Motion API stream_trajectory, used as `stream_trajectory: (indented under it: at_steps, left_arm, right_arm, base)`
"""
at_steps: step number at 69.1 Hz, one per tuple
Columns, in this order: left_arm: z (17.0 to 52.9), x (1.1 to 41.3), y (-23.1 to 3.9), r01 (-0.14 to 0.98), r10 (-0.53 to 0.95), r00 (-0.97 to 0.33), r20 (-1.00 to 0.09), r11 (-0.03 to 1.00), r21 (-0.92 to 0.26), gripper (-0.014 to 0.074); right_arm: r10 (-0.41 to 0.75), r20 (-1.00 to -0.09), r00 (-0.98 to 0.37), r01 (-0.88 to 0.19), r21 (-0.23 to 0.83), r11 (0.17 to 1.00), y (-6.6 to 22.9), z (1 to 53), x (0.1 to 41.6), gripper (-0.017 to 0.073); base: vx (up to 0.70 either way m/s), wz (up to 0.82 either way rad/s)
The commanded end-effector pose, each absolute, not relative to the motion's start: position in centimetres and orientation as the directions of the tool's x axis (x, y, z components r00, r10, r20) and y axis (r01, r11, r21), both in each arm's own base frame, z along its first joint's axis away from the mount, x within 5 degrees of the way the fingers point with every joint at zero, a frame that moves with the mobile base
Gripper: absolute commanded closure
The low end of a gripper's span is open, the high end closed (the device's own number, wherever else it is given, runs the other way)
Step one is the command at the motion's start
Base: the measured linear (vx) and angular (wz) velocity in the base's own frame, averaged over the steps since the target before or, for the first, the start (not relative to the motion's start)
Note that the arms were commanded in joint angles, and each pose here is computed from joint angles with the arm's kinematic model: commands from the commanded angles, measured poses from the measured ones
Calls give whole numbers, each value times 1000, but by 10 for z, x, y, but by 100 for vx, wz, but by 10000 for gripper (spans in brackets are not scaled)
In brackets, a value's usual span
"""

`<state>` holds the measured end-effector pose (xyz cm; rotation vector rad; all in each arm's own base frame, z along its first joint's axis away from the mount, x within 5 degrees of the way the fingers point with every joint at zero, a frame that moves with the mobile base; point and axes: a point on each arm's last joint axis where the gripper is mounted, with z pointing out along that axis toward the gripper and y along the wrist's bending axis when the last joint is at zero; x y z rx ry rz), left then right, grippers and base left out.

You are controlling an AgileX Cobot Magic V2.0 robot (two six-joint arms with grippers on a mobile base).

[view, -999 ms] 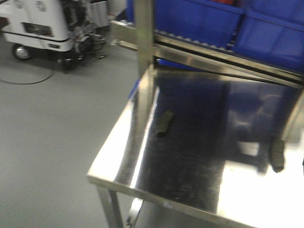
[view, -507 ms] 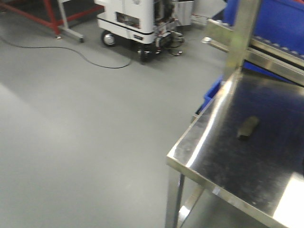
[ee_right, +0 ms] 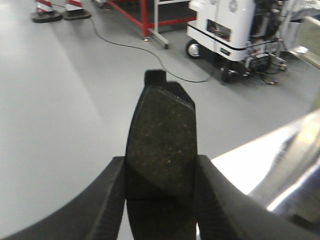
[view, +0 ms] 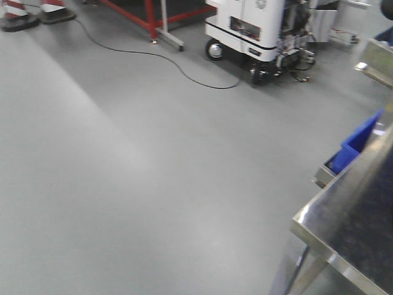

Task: Move and align brake pads A on conveyor
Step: 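Turn the base away from the steel table holding both pads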

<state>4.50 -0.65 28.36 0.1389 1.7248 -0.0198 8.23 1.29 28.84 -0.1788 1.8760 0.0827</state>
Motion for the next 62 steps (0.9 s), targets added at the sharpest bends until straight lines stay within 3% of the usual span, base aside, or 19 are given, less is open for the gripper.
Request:
stream_trajectory:
  at_steps: [1, 62]
  left_arm:
    - [302, 45, -6, 98, 58, -34, -998, 994, 54, 552]
    - [302, 45, -6, 98, 58, -34, -998, 994, 54, 552]
  right_arm:
    - [-79, -980, -183, -160, -50, 986, 13, 307, 84, 482]
    - [-79, -980, -183, -160, -50, 986, 13, 307, 84, 482]
  base:
    - [6, 47]
    - [9, 49]
